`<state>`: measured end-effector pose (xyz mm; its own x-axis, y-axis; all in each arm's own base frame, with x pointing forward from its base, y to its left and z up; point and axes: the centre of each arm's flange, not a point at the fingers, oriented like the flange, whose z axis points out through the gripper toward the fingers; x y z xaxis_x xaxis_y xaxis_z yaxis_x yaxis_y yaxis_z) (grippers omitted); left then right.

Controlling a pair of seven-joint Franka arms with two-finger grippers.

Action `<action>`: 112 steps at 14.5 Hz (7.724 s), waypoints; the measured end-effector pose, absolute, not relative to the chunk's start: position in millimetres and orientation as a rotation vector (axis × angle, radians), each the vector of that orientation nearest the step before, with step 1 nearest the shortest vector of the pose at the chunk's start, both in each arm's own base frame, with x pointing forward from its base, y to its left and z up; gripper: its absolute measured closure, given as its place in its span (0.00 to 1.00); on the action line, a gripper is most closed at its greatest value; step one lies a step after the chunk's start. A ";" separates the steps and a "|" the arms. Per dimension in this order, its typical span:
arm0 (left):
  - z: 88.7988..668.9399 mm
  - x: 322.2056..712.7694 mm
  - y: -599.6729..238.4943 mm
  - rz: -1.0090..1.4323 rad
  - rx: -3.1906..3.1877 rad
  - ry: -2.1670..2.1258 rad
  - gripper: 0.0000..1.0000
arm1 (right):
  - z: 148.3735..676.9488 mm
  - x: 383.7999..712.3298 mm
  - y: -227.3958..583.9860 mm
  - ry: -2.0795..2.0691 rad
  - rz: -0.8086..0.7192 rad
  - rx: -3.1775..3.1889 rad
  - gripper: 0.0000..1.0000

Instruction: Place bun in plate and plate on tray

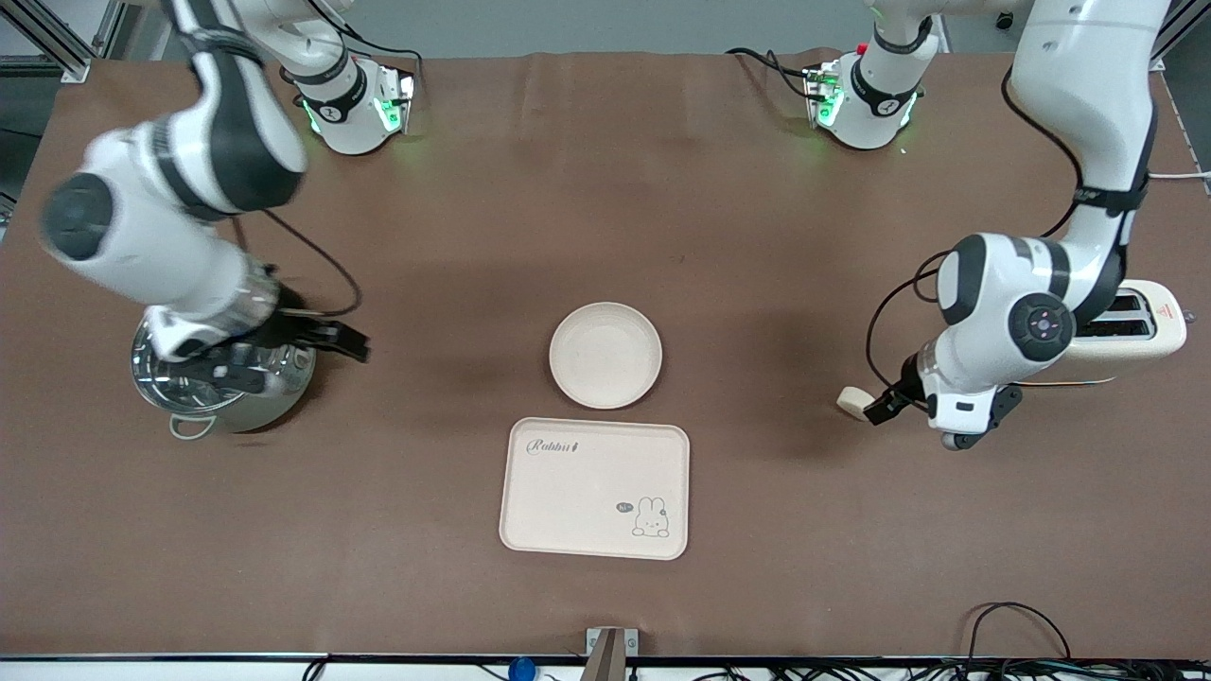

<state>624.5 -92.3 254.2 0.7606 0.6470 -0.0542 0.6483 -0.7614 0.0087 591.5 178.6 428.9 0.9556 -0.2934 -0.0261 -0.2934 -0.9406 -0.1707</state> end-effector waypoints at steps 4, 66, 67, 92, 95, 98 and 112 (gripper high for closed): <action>213.1 624.2 -98.5 -0.088 2.877 1.173 0.03 | 363.9 565.5 256.9 0.582 -0.012 -2.862 0.00; 601.3 599.8 -108.1 0.113 3.192 0.395 0.00 | 299.2 555.0 380.5 0.570 -0.269 -2.714 0.96; 610.2 596.0 -92.2 0.112 3.206 0.353 0.00 | 296.4 579.5 366.9 0.619 -0.258 -2.716 0.96; 649.4 509.0 -58.4 -0.073 3.186 0.081 0.00 | 198.7 674.2 370.9 0.678 -0.261 -2.769 0.62; 642.8 514.3 -60.8 -0.081 3.185 0.053 0.00 | 220.0 675.0 375.7 0.665 -0.283 -2.753 0.29; 640.0 516.0 -62.9 -0.087 3.185 0.034 0.00 | 274.2 675.2 368.2 0.668 -0.266 -2.774 0.00; 646.7 516.5 -61.3 -0.063 3.183 0.037 0.00 | 555.8 647.7 136.0 0.605 -0.212 -3.098 0.00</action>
<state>516.5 -61.3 646.7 0.9990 0.0244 -0.0387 0.0227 -0.9988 -0.0431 647.7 136.0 555.8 0.9179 -0.3730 0.1354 -0.3759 -0.9266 -0.0039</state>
